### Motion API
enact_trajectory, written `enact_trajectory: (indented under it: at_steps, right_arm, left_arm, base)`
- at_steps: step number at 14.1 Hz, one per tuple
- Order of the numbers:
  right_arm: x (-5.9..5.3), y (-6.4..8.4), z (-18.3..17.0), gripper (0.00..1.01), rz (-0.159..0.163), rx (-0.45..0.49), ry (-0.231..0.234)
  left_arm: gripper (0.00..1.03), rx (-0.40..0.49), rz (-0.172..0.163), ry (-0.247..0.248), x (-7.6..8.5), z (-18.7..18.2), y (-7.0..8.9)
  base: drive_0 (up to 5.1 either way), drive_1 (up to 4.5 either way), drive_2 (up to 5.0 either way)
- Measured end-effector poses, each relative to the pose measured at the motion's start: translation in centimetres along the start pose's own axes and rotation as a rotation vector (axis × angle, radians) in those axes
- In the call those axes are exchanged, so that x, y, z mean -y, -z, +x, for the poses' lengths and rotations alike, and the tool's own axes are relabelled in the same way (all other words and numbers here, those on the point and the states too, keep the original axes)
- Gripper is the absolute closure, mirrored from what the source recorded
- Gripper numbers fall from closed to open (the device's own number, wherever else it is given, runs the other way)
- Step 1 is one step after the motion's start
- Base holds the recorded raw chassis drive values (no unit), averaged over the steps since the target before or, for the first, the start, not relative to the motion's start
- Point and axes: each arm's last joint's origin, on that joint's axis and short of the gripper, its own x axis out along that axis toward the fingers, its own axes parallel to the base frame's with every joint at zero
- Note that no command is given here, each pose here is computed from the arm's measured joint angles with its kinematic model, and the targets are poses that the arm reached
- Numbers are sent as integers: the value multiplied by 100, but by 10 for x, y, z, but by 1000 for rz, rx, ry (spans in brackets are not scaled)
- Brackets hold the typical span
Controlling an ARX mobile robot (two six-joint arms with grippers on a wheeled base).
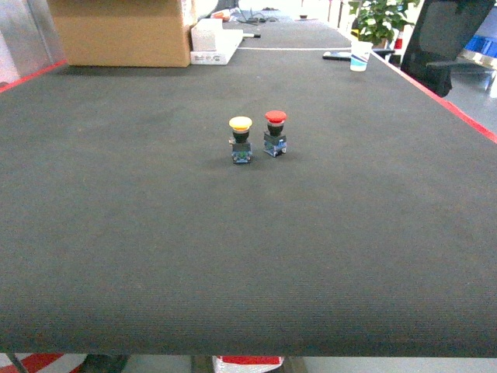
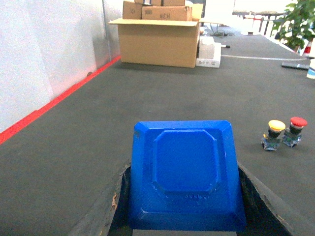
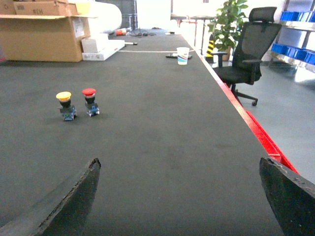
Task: Pick blue part to blue bin on bottom shelf
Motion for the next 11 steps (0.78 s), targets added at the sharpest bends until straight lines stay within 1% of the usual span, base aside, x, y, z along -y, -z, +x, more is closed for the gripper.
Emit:
enact_trajectory:
  at_steps: [1,3,6,11]
  right_arm:
    - [0,1,0,3,0,-13,1]
    - [0,1,0,3,0,-9,-2]
    - [0,1,0,3,0,-8,0]
    - [0,1,0,3,0,-8,0]
  left_arm:
    - [58,15,-7,0,-1,-1,-2]
    - [58,5,-2,-10,-1,-1,-1]
    - [58,2,-1,-1,0,0,0]
    - [58,3,-1,-3,0,0,0]
  base:
    - [-65,-65,-65]
    - [-191,-191,-191]
    - [-161,-161,-161]
    - [-155,-155,-155]
